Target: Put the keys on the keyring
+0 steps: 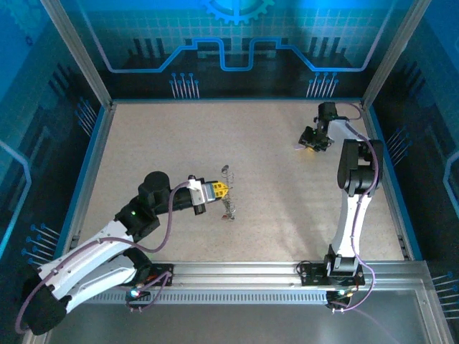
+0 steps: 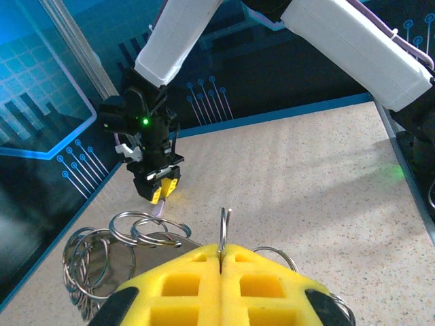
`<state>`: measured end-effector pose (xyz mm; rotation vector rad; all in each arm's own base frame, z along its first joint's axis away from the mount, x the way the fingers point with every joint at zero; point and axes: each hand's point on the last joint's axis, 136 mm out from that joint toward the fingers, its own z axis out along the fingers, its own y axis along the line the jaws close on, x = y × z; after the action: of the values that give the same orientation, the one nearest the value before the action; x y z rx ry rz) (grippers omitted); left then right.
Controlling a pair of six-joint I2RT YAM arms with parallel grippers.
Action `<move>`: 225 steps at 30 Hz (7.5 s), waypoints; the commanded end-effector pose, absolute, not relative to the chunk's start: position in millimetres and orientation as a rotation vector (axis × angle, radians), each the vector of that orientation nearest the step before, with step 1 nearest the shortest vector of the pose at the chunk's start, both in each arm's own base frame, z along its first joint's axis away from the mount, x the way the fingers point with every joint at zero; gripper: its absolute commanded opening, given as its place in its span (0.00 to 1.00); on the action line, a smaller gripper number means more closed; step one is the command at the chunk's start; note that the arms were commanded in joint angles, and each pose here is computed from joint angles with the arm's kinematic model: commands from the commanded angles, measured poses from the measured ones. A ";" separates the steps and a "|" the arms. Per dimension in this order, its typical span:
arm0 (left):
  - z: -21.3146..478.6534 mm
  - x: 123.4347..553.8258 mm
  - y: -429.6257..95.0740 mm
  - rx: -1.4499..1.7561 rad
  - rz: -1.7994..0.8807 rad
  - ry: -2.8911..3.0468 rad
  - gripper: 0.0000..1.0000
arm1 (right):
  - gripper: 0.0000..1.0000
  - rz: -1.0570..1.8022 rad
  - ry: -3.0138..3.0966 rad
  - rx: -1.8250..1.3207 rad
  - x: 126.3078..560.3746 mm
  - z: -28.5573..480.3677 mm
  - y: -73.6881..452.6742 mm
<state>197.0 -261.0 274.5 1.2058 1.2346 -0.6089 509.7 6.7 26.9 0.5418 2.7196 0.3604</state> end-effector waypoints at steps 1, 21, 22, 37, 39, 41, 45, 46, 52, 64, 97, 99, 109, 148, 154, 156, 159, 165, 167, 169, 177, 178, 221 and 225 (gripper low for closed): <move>295.2 201.2 -259.3 1.172 -0.589 1.189 0.00 | 0.29 0.394 2.756 0.538 507.7 22.5 6.9; 291.3 203.8 -258.6 1.164 -0.584 1.208 0.00 | 0.11 0.403 2.758 0.518 507.7 23.7 10.8; 291.7 203.6 -258.4 1.161 -0.583 1.206 0.00 | 0.09 0.404 2.753 0.512 508.2 25.3 10.9; 285.3 225.6 -245.9 1.001 -0.676 1.283 0.00 | 0.00 0.376 2.568 0.336 479.1 92.6 40.1; 283.4 229.0 -244.8 0.975 -0.704 1.294 0.00 | 0.00 0.389 2.538 0.269 471.0 105.1 54.7; 280.1 233.6 -243.6 0.948 -0.732 1.312 0.00 | 0.00 0.425 2.489 0.184 461.2 120.6 75.8; 279.6 239.8 -240.2 0.890 -0.777 1.323 0.00 | 0.00 0.487 2.404 -0.008 443.1 151.6 117.9; 278.8 240.2 -239.7 0.888 -0.782 1.317 0.00 | 0.00 0.503 2.380 -0.068 438.0 161.4 130.0; 271.3 244.5 -238.2 0.885 -0.791 1.342 0.00 | 0.00 0.629 2.275 -0.374 398.9 201.0 196.3; 255.2 258.4 -234.7 0.858 -0.776 1.380 0.00 | 0.00 0.725 2.278 -0.596 341.4 215.6 253.9; 260.6 259.7 -215.0 0.754 -0.706 1.411 0.00 | 0.00 0.289 2.864 -0.626 242.4 47.0 225.5; 260.3 260.0 -214.6 0.753 -0.703 1.412 0.00 | 0.00 0.293 2.864 -0.633 246.7 42.0 229.7; 257.7 259.8 -211.2 0.740 -0.690 1.416 0.00 | 0.00 0.302 2.837 -0.679 263.7 35.7 245.2; 253.5 263.6 -205.1 0.703 -0.662 1.435 0.00 | 0.23 0.296 2.812 -0.891 272.2 29.5 254.6; 252.4 263.4 -204.6 0.701 -0.660 1.438 0.00 | 0.15 0.296 2.822 -0.888 273.7 24.4 255.3; 252.5 263.6 -204.4 0.700 -0.659 1.438 0.00 | 0.15 0.292 2.833 -0.875 273.5 22.6 254.1; 252.6 264.1 -204.4 0.699 -0.656 1.438 0.00 | 0.18 0.296 2.841 -0.867 272.1 20.8 253.0; 251.1 264.4 -204.0 0.699 -0.656 1.443 0.00 | 0.16 0.280 2.854 -0.853 269.8 17.6 249.2; 251.0 264.6 -204.1 0.699 -0.656 1.443 0.00 | 0.16 0.281 2.858 -0.848 268.9 16.6 248.7; 251.1 264.6 -203.8 0.698 -0.655 1.443 0.00 | 0.16 0.277 2.861 -0.845 268.4 15.8 247.7; 251.8 265.2 -203.8 0.697 -0.655 1.443 0.00 | 0.16 0.260 2.859 -0.838 266.1 19.6 242.9; 251.3 265.2 -203.8 0.697 -0.656 1.444 0.00 | 0.16 0.256 2.856 -0.834 266.5 20.1 242.1; 230.6 249.1 -229.4 0.962 -0.721 1.449 0.00 | 0.00 1.024 1.924 -1.238 211.1 223.8 314.6; 230.8 246.3 -233.6 0.981 -0.738 1.442 0.00 | 0.00 1.042 1.921 -1.250 213.0 223.9 318.5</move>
<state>249.4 -225.8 207.5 0.9309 1.5378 -0.7304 214.7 307.0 206.0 -1.2182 2.0000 0.9884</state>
